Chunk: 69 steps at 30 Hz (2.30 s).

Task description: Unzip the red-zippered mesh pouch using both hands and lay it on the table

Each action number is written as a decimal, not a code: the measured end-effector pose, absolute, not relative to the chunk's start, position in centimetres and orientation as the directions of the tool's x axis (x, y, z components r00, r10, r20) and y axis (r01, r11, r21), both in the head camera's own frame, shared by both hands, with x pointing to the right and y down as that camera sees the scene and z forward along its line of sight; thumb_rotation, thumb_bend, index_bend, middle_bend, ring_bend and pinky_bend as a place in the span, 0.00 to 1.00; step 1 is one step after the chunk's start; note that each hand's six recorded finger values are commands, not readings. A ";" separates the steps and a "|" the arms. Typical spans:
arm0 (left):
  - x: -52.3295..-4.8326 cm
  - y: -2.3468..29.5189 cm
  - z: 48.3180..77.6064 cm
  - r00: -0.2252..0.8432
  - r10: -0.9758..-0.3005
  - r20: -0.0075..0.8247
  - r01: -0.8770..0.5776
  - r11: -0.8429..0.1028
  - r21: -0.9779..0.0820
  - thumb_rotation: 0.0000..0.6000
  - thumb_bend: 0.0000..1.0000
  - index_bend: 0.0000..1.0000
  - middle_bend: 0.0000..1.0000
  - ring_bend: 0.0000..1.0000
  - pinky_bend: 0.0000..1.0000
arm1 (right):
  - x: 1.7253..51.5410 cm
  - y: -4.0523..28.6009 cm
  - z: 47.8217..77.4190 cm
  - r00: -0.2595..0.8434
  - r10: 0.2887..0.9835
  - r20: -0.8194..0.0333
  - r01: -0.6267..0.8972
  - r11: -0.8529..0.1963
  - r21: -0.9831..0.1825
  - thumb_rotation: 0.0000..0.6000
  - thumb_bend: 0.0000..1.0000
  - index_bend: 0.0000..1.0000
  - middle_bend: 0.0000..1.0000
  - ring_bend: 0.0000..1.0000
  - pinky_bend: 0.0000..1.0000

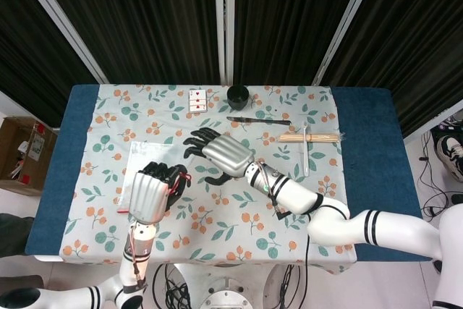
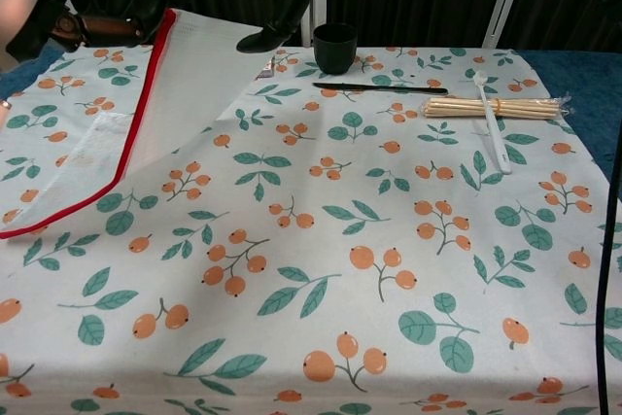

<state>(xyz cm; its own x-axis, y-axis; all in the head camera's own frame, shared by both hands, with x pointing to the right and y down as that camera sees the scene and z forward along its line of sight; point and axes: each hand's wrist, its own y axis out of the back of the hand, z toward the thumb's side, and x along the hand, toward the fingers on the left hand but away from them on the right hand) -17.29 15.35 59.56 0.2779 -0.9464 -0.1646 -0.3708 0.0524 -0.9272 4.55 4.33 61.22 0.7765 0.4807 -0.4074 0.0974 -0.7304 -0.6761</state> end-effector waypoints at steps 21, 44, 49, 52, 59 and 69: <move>-18.2 15.0 59.8 0.237 -0.959 -0.157 -0.390 0.054 -0.919 1.00 0.46 0.72 0.80 0.70 0.70 | 1.7 4.0 63.5 0.793 0.453 -0.407 0.184 -0.815 -0.549 1.00 0.44 0.70 0.29 0.04 0.02; -19.6 15.3 60.9 0.182 -0.976 -0.121 -0.422 0.034 -0.906 1.00 0.46 0.72 0.80 0.70 0.70 | 1.4 1.5 61.2 0.784 0.514 -0.348 0.313 -0.811 -0.493 1.00 0.48 0.89 0.39 0.10 0.05; -19.5 15.4 61.1 0.183 -0.977 -0.113 -0.429 0.024 -0.903 1.00 0.46 0.72 0.80 0.70 0.70 | 1.6 1.3 60.9 0.778 0.531 -0.335 0.341 -0.805 -0.485 1.00 0.48 0.89 0.39 0.11 0.05; -19.4 15.4 61.2 0.187 -0.976 -0.107 -0.428 0.018 -0.904 1.00 0.46 0.72 0.80 0.70 0.70 | 1.7 1.1 60.7 0.774 0.545 -0.322 0.360 -0.797 -0.485 1.00 0.48 0.89 0.39 0.11 0.05; -19.5 15.5 61.8 0.191 -0.977 -0.091 -0.417 0.003 -0.909 1.00 0.46 0.72 0.79 0.70 0.70 | 2.4 0.5 60.0 0.761 0.577 -0.295 0.401 -0.777 -0.485 1.00 0.48 0.89 0.39 0.11 0.05; -21.0 15.9 64.3 0.187 -0.982 -0.015 -0.353 -0.053 -0.934 1.00 0.46 0.72 0.79 0.70 0.70 | 4.8 -0.2 58.8 0.739 0.620 -0.264 0.457 -0.749 -0.479 1.00 0.48 0.90 0.40 0.12 0.05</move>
<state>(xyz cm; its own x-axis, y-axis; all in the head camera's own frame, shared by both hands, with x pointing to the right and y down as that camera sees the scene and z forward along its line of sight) -20.98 15.90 64.30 0.1868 -0.9823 -0.0150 -0.3533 -0.0530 -0.9340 4.77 -0.19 58.84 0.7391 0.6196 -0.2641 0.4570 -0.7494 -0.4791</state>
